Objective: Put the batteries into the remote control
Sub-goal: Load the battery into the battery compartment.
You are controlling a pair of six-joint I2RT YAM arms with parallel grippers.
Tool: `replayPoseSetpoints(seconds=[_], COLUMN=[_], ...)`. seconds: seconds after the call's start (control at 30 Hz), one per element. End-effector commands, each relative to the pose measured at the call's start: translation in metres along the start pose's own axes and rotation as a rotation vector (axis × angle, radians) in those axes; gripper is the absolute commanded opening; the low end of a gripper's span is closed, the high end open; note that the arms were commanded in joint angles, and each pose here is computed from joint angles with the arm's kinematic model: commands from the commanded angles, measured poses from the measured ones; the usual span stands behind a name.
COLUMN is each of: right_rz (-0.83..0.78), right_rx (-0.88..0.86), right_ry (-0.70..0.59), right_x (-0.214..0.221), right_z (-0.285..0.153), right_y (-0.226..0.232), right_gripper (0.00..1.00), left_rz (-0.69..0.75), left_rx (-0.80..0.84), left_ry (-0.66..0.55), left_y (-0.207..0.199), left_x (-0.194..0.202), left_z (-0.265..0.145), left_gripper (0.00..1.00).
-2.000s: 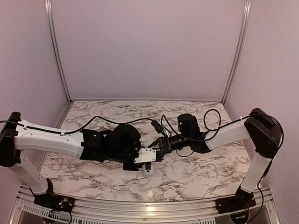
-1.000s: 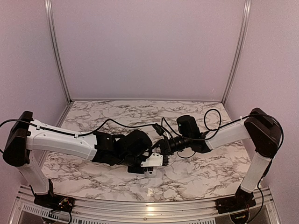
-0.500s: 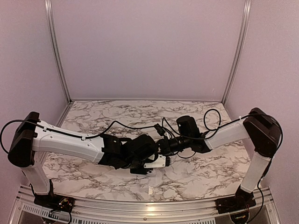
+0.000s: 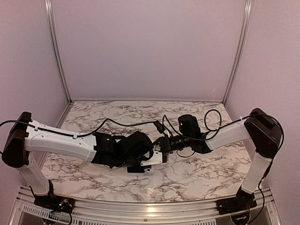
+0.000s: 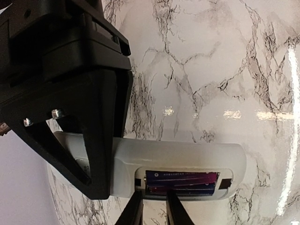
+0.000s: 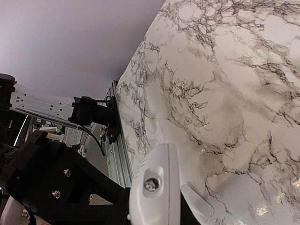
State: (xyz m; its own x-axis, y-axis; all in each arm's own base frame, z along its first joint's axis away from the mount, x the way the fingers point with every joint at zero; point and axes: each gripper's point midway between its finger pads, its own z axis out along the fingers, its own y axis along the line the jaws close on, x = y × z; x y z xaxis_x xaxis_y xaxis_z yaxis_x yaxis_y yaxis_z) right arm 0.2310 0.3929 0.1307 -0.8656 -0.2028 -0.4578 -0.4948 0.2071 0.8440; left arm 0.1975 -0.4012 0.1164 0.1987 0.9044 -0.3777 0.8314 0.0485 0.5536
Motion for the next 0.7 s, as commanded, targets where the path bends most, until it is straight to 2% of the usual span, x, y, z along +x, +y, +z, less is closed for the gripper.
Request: replayPoseSetpoints(seconds=[0.0, 0.23, 0.67], right_rz=[-0.110, -0.102, -0.116], right_rx=[-0.139, -0.125, -0.127], right_ry=[-0.008, -0.007, 0.000], right_x=[-0.011, -0.010, -0.013], right_z=[-0.006, -0.006, -0.002], right_y=[0.042, 0.033, 0.037], right_gripper=[0.00, 0.00, 0.00], left_rz=[-0.039, -0.078, -0.071], left_rx=[-0.012, -0.035, 0.094], left_ry=[0.027, -0.076, -0.374], left_y=[0.005, 0.019, 0.005], left_x=[0.014, 0.003, -0.028], left_z=[0.001, -0.022, -0.057], left_gripper=[0.20, 0.24, 0.27])
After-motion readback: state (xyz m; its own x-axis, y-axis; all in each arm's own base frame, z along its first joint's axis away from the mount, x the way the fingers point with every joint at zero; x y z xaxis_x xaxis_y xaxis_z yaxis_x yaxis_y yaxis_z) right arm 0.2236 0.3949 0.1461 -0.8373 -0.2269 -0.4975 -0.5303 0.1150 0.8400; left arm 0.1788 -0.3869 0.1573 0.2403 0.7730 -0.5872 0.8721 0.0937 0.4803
